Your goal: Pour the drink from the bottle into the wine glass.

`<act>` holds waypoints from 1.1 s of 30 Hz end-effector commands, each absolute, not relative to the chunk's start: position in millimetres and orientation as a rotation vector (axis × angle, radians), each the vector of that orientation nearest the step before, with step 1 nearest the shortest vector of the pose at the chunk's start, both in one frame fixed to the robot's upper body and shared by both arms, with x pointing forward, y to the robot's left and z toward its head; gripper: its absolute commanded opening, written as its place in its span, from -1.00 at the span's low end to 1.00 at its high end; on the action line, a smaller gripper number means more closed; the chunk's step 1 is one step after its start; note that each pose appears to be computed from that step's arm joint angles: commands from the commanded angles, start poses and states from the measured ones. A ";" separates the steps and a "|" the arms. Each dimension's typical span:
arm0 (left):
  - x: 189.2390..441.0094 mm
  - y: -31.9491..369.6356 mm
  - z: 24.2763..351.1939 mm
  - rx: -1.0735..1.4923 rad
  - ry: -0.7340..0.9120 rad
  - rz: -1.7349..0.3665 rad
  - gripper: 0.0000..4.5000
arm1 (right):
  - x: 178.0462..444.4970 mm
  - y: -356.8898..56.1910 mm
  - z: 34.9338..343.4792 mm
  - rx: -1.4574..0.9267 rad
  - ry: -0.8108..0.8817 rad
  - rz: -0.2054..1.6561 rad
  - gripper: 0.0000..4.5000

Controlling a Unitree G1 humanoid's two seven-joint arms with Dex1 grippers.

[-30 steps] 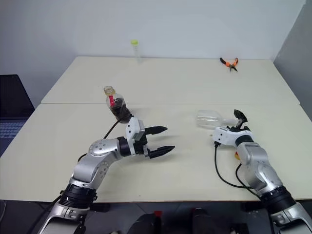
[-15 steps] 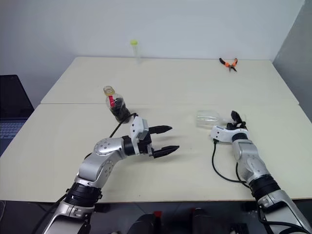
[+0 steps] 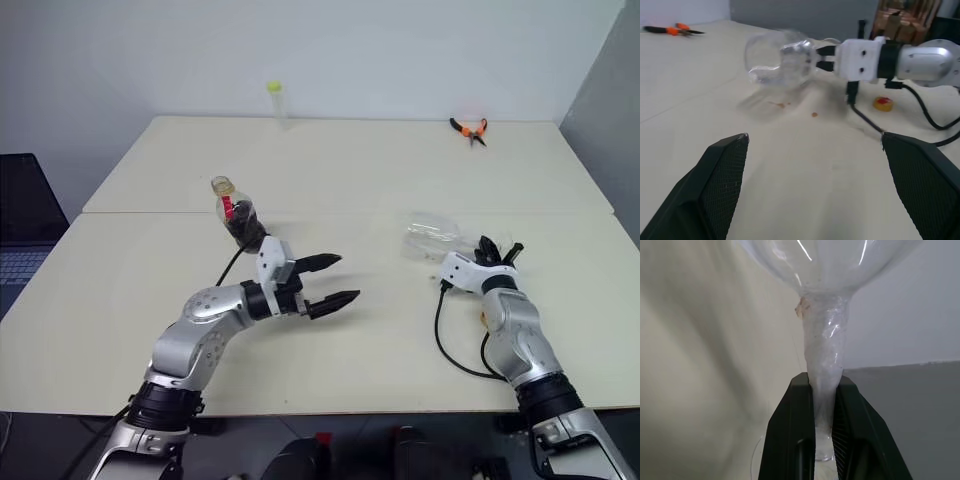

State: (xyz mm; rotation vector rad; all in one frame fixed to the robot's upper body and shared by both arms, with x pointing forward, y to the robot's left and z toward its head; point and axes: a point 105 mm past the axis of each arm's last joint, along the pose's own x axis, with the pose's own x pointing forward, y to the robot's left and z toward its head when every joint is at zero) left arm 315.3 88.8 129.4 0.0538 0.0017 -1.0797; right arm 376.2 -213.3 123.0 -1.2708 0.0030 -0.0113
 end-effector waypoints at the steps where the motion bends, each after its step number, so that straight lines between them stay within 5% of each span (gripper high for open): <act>1: 307.6 117.1 145.9 0.045 -0.035 -1.052 1.00 | 370.9 -166.8 160.6 -0.897 -0.201 0.120 -0.93; 7: 291.8 152.8 156.4 -0.034 0.036 -1.044 1.00 | 368.6 -91.8 158.9 -0.314 -0.249 0.493 -0.93; 26: 272.9 162.5 158.0 0.065 0.043 -1.019 1.00 | 401.0 -13.2 118.9 -0.142 -0.236 0.686 -0.93; 33: 276.5 164.4 157.3 0.074 0.032 -1.010 1.00 | 399.5 -22.5 109.6 -0.148 -0.218 0.685 0.12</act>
